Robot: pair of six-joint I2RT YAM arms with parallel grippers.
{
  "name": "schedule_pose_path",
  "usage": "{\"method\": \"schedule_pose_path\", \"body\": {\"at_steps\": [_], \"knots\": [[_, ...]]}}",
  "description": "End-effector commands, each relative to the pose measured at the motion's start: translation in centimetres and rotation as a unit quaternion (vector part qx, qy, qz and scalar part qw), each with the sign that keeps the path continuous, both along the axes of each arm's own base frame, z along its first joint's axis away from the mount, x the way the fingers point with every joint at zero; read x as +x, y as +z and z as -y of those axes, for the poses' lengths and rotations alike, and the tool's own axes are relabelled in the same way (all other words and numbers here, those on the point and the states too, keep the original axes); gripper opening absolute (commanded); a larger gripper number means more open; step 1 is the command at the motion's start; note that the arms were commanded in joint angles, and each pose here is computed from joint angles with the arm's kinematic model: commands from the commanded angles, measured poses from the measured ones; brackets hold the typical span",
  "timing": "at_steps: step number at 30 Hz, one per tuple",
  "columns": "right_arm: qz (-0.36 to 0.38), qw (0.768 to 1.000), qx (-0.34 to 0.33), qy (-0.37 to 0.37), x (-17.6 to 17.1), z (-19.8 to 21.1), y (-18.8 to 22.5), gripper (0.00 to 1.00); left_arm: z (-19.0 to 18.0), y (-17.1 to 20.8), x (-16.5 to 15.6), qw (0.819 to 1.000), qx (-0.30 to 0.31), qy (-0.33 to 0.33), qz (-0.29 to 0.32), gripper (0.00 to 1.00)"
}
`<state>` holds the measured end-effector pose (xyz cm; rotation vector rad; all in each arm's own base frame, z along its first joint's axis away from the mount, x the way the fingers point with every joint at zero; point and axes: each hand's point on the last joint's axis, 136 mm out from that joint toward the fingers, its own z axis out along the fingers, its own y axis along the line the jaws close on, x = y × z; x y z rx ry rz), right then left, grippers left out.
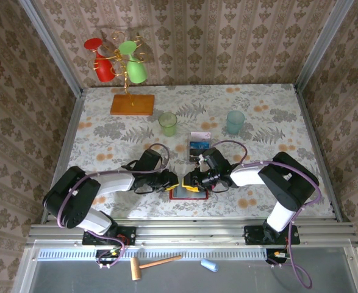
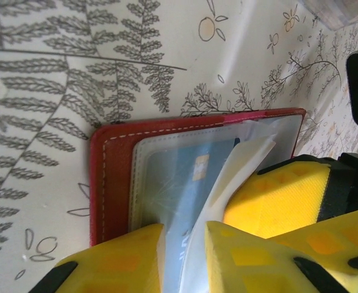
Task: Take the credit cards out of the card holder
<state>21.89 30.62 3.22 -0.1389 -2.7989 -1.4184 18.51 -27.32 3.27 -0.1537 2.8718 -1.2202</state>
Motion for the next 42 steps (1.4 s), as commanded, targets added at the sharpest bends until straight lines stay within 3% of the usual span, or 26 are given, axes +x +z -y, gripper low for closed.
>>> {"method": "schedule_pose_path", "body": {"at_steps": [1, 12, 19, 31, 42], "knots": [[-0.028, 0.999, -0.031, -0.018, -0.6, 1.4, -2.3, 0.35, 1.2, 0.9, 0.4, 1.000, -0.020, -0.005, 0.003, 0.22], [-0.005, 1.000, -0.016, -0.025, 0.1, 1.2, 0.3, 0.36, 1.9, 1.8, 0.4, 0.999, -0.034, -0.007, 0.008, 0.18], [0.036, 0.996, -0.063, -0.045, 0.8, 3.6, 3.3, 0.38, 2.6, 3.4, 0.9, 0.999, -0.049, -0.013, 0.019, 0.20], [0.086, 0.987, -0.096, -0.097, 1.5, 8.7, 7.1, 0.40, 6.5, 4.7, 1.1, 0.996, -0.063, -0.059, 0.030, 0.36], [0.100, 0.981, -0.111, -0.122, 1.4, 10.6, 7.9, 0.42, 10.5, 3.3, 0.3, 0.993, -0.082, -0.086, 0.016, 0.42]]}}
